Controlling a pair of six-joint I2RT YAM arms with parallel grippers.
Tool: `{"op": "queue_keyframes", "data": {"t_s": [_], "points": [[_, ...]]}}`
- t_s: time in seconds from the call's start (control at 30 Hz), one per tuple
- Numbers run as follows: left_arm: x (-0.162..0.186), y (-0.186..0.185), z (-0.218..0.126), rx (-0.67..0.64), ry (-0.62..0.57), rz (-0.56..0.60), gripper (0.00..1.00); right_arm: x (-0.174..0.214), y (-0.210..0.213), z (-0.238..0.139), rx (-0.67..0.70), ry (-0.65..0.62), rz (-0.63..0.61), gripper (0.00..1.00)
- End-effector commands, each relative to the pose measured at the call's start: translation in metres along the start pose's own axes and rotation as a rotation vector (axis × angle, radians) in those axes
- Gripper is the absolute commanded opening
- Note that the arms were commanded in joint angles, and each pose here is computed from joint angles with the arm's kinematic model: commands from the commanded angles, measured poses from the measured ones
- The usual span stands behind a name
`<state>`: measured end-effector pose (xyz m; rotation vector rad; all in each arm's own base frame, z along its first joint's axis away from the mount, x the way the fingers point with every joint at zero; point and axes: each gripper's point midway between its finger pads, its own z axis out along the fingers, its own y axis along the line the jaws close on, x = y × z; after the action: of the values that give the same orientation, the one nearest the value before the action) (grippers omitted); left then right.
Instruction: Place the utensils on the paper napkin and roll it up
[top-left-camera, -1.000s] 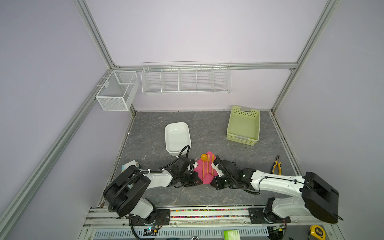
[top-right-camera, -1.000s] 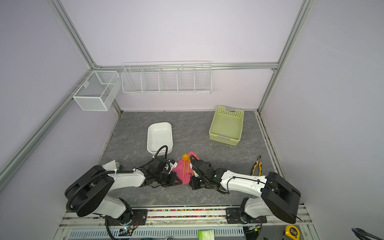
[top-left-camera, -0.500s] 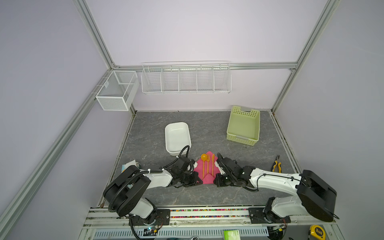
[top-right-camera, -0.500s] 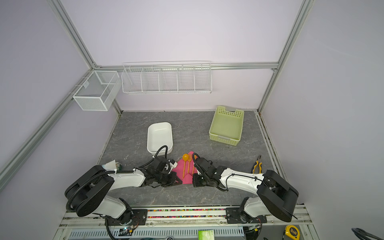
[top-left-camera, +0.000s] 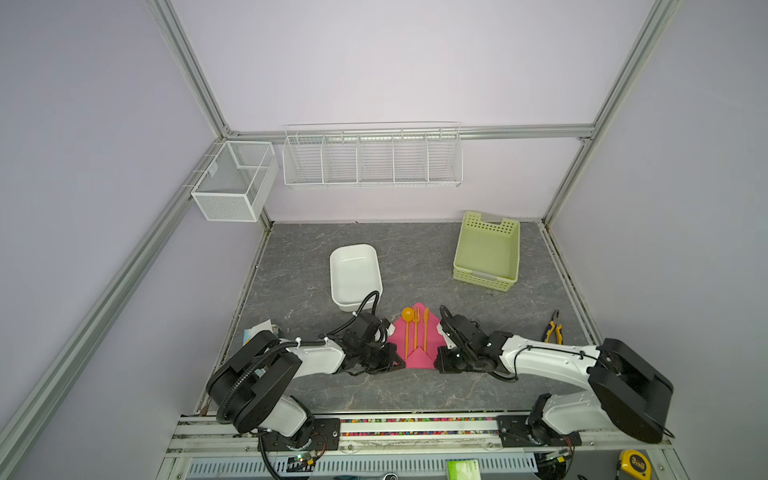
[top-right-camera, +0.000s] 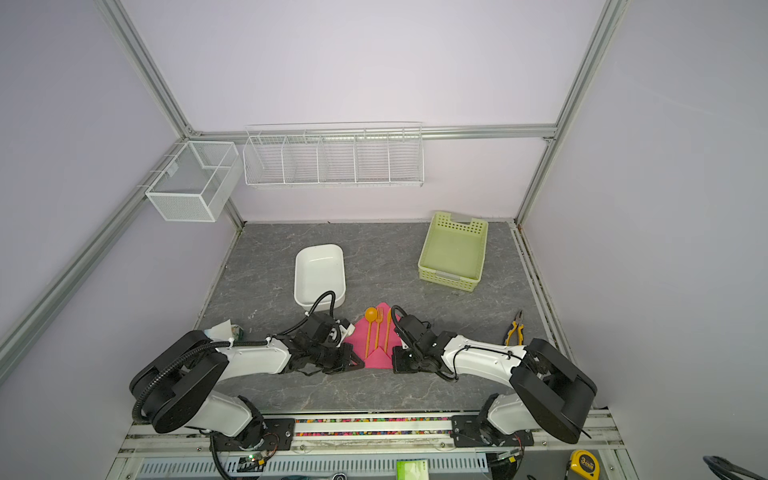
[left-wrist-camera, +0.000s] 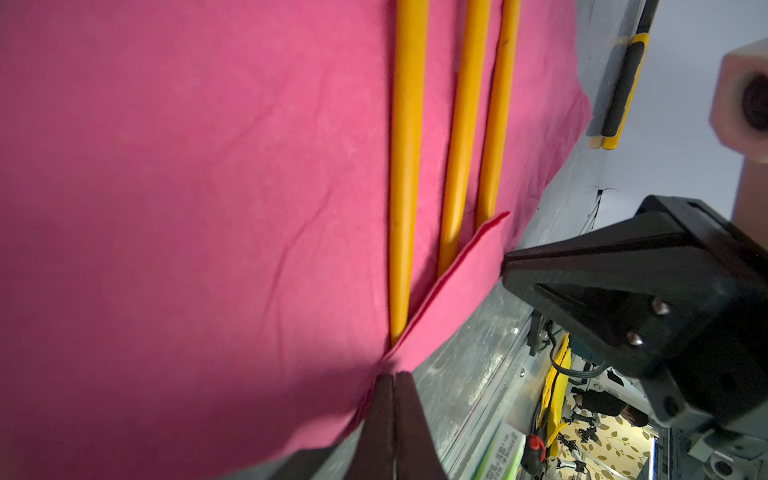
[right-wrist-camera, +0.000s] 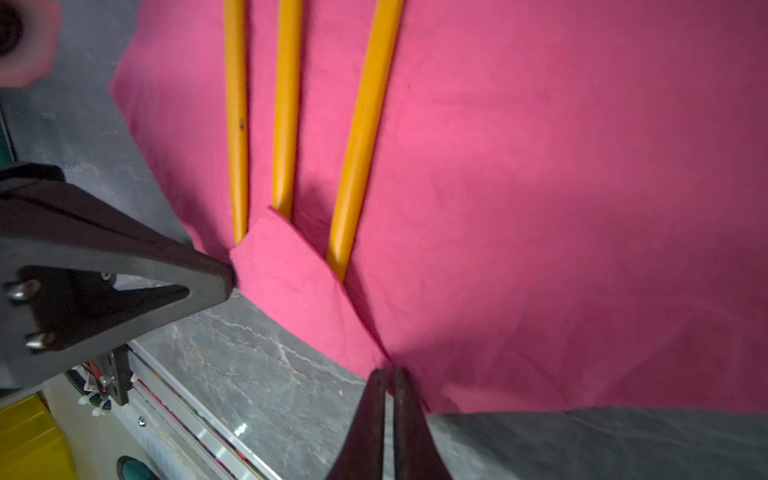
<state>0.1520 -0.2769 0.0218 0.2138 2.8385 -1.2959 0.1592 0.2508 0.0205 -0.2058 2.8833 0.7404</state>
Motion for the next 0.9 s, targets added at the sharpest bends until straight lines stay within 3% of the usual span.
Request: {"op": "queue_keyframes", "data": {"t_s": [0.0,0.6,0.87], "points": [[0.005,0.009,0.001,-0.025,0.004,-0.02,0.0,0.012,-0.017,0.005,0.045,0.043,0.045,0.11],[0.0,-0.007,-0.01,-0.021,0.0,0.035,0.0,0.015,-0.018,0.014,0.03,0.071,0.059,0.09],[-0.013,-0.044,-0.029,0.035,-0.051,0.112,0.0,0.016,-0.017,0.013,0.026,0.075,0.061,0.09]]}}
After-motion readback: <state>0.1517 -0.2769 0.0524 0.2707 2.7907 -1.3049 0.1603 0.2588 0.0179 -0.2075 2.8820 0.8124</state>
